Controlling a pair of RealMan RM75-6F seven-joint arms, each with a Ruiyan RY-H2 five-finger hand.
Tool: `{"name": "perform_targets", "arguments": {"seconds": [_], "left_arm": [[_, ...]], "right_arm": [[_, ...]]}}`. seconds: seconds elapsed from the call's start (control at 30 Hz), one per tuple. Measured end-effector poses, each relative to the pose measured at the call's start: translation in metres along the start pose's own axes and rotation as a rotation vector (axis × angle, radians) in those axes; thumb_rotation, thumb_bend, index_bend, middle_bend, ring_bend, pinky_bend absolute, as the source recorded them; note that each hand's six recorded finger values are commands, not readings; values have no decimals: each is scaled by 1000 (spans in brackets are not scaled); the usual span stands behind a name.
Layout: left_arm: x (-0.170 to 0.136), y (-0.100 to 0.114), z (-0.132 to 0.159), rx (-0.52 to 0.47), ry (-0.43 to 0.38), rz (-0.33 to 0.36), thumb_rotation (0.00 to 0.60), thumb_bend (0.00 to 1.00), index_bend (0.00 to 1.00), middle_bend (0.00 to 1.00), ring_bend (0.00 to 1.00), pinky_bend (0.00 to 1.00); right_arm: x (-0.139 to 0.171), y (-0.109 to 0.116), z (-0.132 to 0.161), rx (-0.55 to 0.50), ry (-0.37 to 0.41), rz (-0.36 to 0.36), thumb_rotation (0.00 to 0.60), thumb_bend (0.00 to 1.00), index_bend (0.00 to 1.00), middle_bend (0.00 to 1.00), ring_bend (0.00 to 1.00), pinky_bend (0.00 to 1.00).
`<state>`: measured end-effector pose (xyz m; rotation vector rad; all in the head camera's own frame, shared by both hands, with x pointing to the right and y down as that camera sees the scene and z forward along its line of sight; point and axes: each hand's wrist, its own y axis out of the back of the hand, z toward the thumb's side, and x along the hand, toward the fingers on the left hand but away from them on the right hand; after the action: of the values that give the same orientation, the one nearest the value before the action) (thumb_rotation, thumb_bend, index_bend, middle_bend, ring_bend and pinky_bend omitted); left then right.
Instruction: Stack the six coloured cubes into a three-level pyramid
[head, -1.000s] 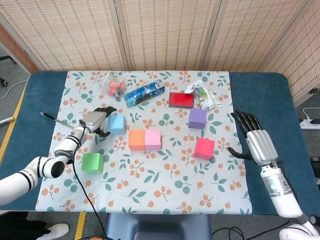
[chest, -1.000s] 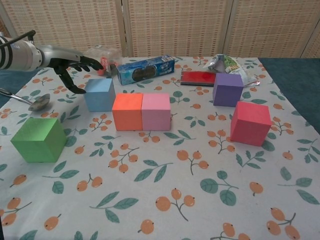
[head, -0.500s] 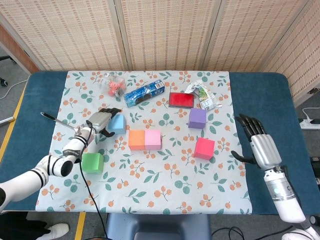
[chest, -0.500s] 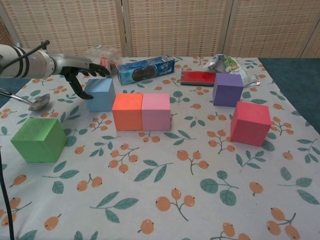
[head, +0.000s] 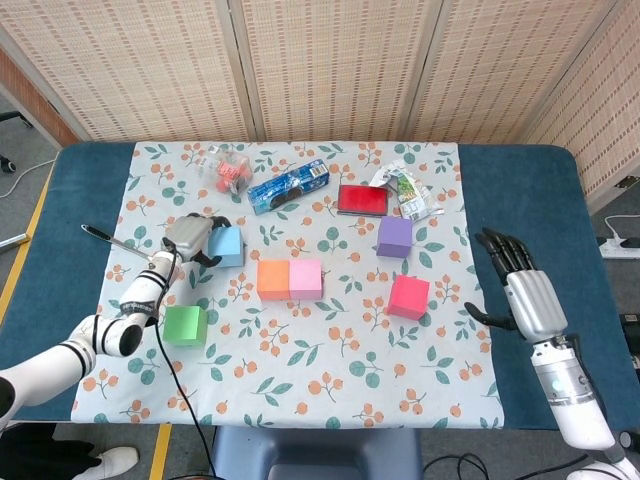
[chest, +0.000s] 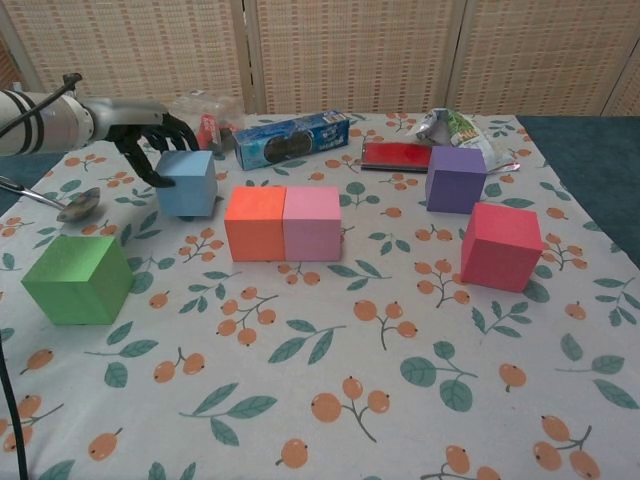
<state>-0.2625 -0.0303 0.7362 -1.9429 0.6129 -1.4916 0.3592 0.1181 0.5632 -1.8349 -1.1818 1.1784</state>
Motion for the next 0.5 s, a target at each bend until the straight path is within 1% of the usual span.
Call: {"name": "perform_targets", "arguments": {"seconds": [0.2, 0.4, 0.5], "left_arm": [[-28, 5, -7, 5, -20, 37, 600, 336, 300, 362, 308, 189], [-59, -4, 2, -15, -54, 41, 600, 337, 297, 350, 308, 179], [-69, -10, 7, -3, -60, 44, 600, 338, 293, 345, 307, 174]], "right_arm": [[3, 0, 3, -8, 17, 2, 600, 109, 0, 8, 0, 0], [9, 0, 4, -16, 25, 1, 600, 109, 0, 8, 0, 0], [13, 3, 4, -15, 26, -7, 600, 109, 0, 8, 0, 0]]}}
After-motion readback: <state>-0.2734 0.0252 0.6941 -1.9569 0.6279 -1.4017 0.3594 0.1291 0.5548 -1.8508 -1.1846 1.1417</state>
